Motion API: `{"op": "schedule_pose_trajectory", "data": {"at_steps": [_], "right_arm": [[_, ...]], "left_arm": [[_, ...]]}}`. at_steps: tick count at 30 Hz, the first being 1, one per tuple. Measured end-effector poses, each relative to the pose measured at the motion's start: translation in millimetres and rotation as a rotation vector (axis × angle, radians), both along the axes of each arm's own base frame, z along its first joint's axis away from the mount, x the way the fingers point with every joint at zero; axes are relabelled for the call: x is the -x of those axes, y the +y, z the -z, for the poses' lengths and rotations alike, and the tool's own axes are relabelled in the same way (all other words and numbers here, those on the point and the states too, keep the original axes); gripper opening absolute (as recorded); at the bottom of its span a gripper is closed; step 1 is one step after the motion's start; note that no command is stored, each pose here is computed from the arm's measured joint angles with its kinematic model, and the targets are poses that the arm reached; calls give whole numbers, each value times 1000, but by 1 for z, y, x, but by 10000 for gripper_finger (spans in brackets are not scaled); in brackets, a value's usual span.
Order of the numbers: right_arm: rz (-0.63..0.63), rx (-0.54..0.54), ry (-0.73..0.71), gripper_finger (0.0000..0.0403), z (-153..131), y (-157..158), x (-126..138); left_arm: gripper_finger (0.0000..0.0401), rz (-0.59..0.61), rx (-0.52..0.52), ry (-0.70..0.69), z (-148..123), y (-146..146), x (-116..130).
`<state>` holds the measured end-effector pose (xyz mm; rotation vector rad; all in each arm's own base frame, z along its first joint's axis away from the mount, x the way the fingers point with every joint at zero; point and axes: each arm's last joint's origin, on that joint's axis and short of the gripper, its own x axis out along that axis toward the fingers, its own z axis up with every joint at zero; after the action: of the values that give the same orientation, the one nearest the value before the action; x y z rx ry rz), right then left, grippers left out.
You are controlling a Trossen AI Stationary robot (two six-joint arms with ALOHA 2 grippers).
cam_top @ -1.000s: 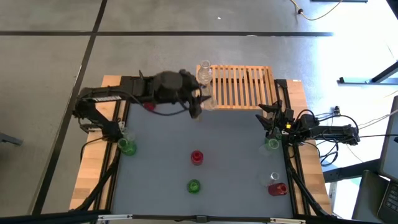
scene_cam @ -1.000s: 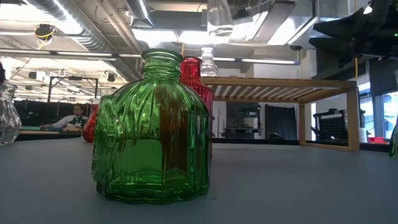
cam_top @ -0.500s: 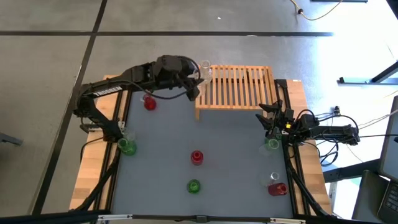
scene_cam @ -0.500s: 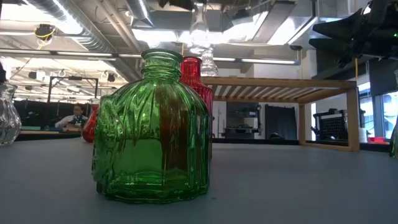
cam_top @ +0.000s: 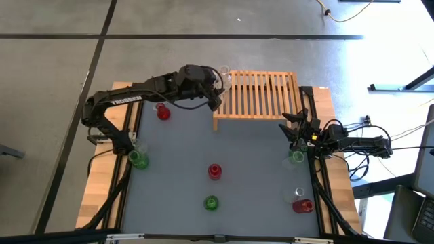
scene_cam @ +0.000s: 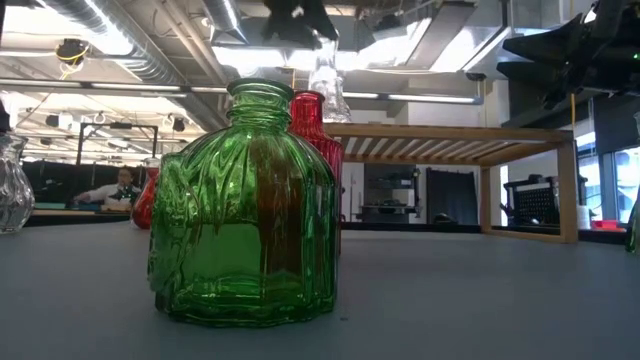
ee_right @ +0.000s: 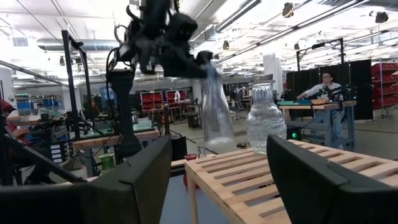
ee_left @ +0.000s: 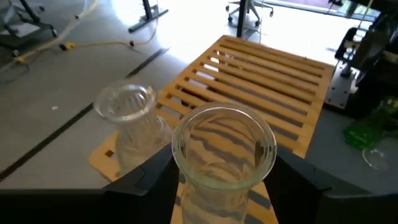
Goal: Sort vases onto shelf
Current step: Put the bottom center transparent vase onto the shelf
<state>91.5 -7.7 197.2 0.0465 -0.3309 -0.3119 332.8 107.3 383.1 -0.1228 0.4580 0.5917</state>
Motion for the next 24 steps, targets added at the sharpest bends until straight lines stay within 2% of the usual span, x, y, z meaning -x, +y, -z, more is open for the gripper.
{"op": "schedule_pose_trajectory", "data": {"at_steps": [9, 24], "right_arm": [[-1, 0, -3, 250, 0, 0, 0], [-1, 1, -3, 250, 0, 0, 0]], "left_arm": [[196, -9, 12, 7, 23, 15, -16], [196, -43, 4, -19, 27, 30, -19]]}}
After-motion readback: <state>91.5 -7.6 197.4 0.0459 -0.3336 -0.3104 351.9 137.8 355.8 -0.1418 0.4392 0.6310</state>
